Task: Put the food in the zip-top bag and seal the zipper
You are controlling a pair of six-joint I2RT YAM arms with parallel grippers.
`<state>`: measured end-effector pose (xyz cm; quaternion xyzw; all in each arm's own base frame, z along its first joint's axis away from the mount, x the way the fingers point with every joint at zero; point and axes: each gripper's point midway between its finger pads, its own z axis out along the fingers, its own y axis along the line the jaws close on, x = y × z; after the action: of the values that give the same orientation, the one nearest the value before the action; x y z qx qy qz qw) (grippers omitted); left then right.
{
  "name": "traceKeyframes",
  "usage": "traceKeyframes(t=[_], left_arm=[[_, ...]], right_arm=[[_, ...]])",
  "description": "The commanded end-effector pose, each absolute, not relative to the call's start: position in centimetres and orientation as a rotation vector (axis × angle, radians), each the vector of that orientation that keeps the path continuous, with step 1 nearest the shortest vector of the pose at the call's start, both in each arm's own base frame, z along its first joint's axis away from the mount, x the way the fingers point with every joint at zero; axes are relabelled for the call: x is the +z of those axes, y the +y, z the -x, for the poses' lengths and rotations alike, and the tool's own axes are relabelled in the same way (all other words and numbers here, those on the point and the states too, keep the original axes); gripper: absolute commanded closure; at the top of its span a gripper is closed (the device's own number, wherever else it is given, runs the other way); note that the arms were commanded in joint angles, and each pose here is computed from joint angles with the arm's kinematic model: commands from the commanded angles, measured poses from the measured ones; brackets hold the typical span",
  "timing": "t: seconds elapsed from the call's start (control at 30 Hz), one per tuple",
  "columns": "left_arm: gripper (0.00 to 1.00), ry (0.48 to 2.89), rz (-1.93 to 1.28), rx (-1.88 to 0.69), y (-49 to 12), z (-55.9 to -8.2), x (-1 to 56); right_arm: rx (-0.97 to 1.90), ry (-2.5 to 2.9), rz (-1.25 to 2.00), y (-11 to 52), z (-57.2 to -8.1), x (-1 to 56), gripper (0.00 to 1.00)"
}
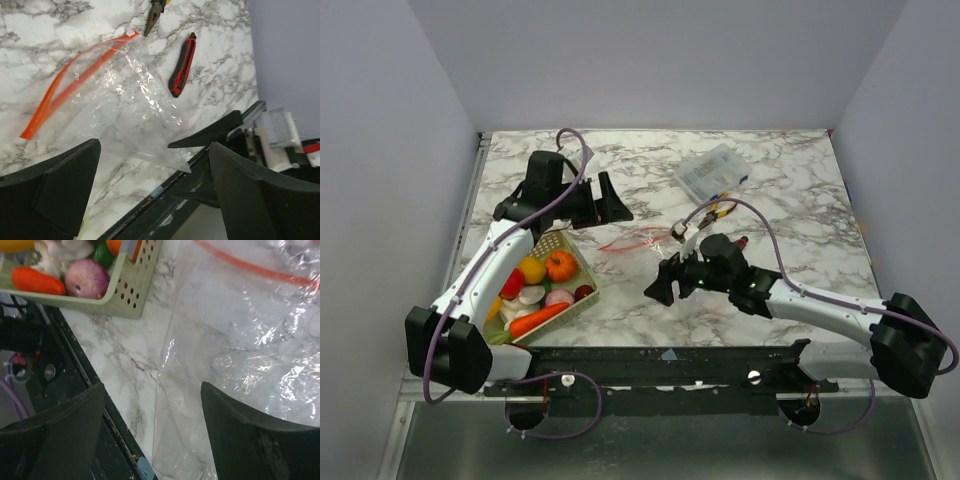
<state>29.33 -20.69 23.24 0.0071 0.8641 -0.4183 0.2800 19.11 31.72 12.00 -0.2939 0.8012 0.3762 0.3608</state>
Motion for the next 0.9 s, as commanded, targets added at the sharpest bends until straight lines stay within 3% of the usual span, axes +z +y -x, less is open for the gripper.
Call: traceKeyframes(t=[0.0, 0.17, 0.43, 0.63, 0.87], left_arm=[[0.08, 2.395, -0.277, -0.836, -20.4, -30.8, 21.8], [0.09, 2.543, -0.428, -0.710, -22.0, -33.2, 20.8], [0.09, 2.657, -0.472, -0.666, -24.9, -37.1, 15.7], [0.09, 2.705, -0.471, -0.670, -26.0, -38.5, 12.0], [0.14, 2.689, -0.483, -0.861, -28.7, -37.1, 10.1]], right_arm=[[0.964, 2.008, 0.472, 31.2, -21.4, 16.3, 0.18], [0.777, 2.122, 0.271, 29.0, -23.5, 14.8, 0.19], [0.938, 2.197, 0.247, 29.2, -20.4, 11.6, 0.28], [0.847, 2.235, 0.149, 26.4, -19.9, 8.1, 0.30], [0.802, 2.229, 0.099, 25.2, -20.0, 6.9, 0.29]])
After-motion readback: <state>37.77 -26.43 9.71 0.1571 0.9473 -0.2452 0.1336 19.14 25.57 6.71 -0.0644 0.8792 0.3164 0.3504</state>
